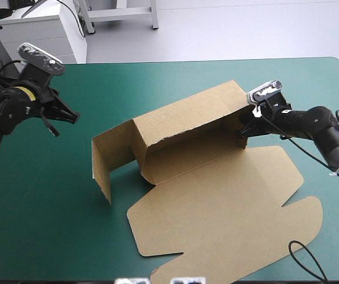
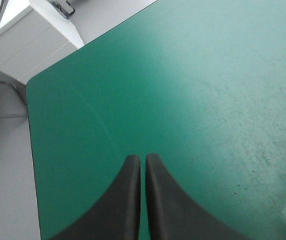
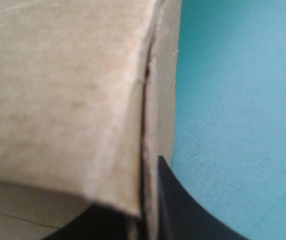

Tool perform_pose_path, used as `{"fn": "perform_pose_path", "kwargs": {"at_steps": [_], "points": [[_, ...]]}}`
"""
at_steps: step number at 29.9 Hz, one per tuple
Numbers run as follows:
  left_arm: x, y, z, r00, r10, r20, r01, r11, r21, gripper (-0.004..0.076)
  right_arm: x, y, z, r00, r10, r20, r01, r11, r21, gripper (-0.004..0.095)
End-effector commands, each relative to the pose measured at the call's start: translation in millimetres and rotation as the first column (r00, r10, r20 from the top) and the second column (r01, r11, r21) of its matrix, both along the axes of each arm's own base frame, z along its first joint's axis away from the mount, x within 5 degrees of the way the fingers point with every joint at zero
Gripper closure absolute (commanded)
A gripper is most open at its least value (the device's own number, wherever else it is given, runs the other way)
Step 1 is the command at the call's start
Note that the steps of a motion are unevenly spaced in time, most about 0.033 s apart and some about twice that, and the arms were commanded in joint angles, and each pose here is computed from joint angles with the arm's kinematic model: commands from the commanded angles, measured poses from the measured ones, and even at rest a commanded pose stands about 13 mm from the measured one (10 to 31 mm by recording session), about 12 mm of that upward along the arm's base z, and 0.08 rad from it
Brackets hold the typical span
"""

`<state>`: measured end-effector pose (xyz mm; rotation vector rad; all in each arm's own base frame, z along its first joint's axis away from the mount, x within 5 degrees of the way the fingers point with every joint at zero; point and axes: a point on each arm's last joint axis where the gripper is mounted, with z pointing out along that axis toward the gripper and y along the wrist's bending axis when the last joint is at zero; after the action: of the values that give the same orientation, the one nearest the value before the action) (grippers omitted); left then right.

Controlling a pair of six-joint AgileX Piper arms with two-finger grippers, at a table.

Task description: Fold the box

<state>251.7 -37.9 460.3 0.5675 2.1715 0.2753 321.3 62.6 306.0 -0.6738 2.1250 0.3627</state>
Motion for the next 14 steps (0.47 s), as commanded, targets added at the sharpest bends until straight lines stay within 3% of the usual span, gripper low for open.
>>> {"fn": "perform_pose_path", "kwargs": {"at_steps": [1, 5, 14], "points": [[-16.7, 19.3, 21.2, 0.991, 0.084, 0.102, -0.075, 0.994, -0.081, 0.0709, -6.8, -0.2, 28.9, 0.996, -0.035, 0.088, 0.031, 0.998, 0.052, 0.0926], [-19.3, 31.3, 17.3, 0.985, 0.148, 0.092, -0.140, 0.986, -0.092, 0.0709, -9.5, -1.4, 30.9, 0.995, -0.033, 0.091, 0.031, 0.999, 0.029, 0.0926], [-17.0, 31.8, 8.8, 0.987, 0.148, 0.068, -0.143, 0.986, -0.081, 0.0710, -25.8, -4.8, 36.4, 0.998, -0.051, -0.026, 0.051, 0.999, -0.001, 0.0926]]}}
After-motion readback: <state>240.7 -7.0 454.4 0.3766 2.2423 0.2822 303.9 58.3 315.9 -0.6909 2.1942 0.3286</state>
